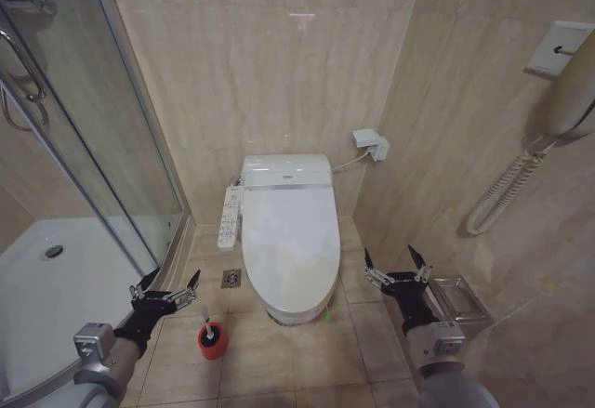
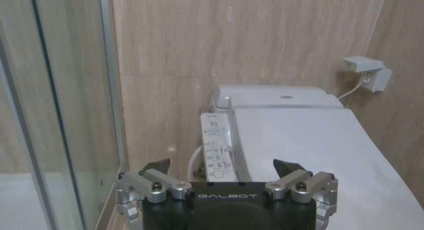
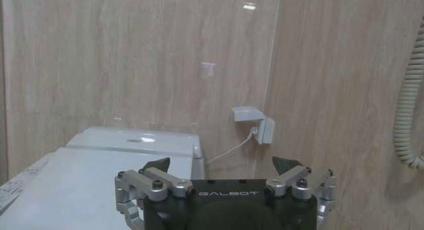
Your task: Open the toilet lid, clean the toilet bowl with a toilet brush, close the toilet lid, and flush.
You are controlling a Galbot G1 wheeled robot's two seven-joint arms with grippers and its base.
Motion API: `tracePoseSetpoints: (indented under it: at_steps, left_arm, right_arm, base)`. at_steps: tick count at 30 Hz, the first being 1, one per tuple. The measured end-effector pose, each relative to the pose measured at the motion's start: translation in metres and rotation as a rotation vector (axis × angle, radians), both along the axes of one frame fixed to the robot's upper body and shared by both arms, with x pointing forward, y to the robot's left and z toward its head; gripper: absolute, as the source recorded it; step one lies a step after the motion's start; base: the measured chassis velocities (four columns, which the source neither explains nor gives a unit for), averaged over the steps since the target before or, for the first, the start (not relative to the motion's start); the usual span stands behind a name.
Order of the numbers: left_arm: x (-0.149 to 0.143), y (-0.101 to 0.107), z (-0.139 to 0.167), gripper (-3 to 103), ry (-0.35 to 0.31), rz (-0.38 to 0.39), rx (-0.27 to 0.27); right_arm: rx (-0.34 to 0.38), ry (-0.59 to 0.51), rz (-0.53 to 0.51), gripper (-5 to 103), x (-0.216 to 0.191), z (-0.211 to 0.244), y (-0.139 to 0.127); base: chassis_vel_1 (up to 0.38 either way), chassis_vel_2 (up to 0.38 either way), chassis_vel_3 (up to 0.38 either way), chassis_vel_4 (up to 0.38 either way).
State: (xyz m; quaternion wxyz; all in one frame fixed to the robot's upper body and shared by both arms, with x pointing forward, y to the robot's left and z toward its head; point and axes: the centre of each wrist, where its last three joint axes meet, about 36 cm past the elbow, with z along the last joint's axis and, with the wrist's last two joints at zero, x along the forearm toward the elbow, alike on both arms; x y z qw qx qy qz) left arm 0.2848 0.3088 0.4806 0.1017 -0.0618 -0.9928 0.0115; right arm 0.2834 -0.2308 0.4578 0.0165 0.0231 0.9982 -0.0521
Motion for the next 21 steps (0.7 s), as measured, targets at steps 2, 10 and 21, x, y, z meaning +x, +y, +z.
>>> tracePoseSetpoints:
  at_steps: [2, 10, 21]
  left_arm:
    - [0.0002, 0.0, -0.001, 100, -0.001, -0.001, 0.0]
    - [0.0006, -0.0003, -0.0037, 100, -0.005, -0.004, -0.002]
    - [0.0014, 0.0015, -0.0083, 100, -0.007, -0.003, 0.002]
  right_arm:
    - [0.0, 0.0, 0.0, 100, 0.0, 0.0, 0.0]
    - [0.0, 0.0, 0.0, 100, 0.0, 0.0, 0.0]
    - [0.0, 0.0, 0.0, 100, 0.0, 0.0, 0.0]
  base:
    - [0.0, 0.0, 0.0, 0.0]
    - [0.0, 0.0, 0.0, 0.0]
    - [-0.016, 0.02, 0.017, -0.021]
